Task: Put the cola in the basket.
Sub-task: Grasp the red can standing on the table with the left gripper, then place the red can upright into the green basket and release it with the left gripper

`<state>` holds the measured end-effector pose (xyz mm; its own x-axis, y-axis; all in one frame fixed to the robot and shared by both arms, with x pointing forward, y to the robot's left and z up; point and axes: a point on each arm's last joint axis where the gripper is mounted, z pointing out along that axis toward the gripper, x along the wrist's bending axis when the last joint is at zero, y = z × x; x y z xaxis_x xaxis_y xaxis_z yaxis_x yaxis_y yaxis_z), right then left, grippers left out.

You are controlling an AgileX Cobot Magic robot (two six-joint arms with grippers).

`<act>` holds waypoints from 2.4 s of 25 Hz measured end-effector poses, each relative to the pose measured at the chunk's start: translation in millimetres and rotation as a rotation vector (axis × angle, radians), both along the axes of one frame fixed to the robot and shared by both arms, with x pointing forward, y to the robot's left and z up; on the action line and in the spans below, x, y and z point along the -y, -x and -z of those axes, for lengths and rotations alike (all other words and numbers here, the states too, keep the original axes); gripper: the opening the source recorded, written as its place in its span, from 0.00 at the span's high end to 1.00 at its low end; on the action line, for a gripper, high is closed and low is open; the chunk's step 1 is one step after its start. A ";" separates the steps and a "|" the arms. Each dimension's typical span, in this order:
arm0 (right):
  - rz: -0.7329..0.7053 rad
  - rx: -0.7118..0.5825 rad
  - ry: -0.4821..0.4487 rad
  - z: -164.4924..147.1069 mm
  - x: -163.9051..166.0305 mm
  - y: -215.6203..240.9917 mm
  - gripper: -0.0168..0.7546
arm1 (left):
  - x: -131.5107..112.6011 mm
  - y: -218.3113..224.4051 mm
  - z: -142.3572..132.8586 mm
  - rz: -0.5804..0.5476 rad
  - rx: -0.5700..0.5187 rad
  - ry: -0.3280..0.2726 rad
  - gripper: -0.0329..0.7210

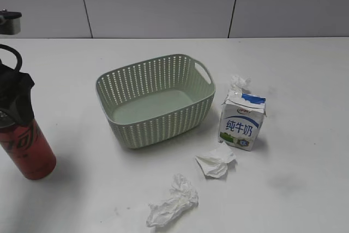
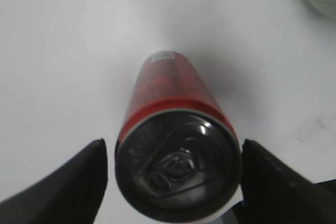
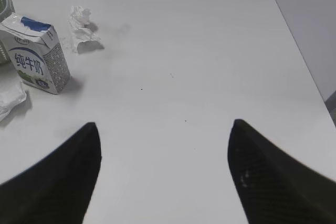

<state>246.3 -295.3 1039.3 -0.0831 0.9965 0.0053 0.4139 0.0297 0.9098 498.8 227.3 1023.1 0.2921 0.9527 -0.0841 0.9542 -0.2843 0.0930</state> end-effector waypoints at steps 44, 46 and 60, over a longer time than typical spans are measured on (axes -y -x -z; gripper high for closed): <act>0.000 0.000 0.000 0.0 0.0 0.0 0.24 | 10.1 -60.4 -106.7 0.043 0.318 0.009 0.25; 0.000 0.000 0.000 0.0 0.0 0.0 0.24 | 16.6 -67.8 -117.6 0.055 0.348 0.058 0.25; 0.000 0.000 0.000 0.0 0.0 0.0 0.24 | 149.1 -107.1 -81.2 0.338 0.317 0.120 0.25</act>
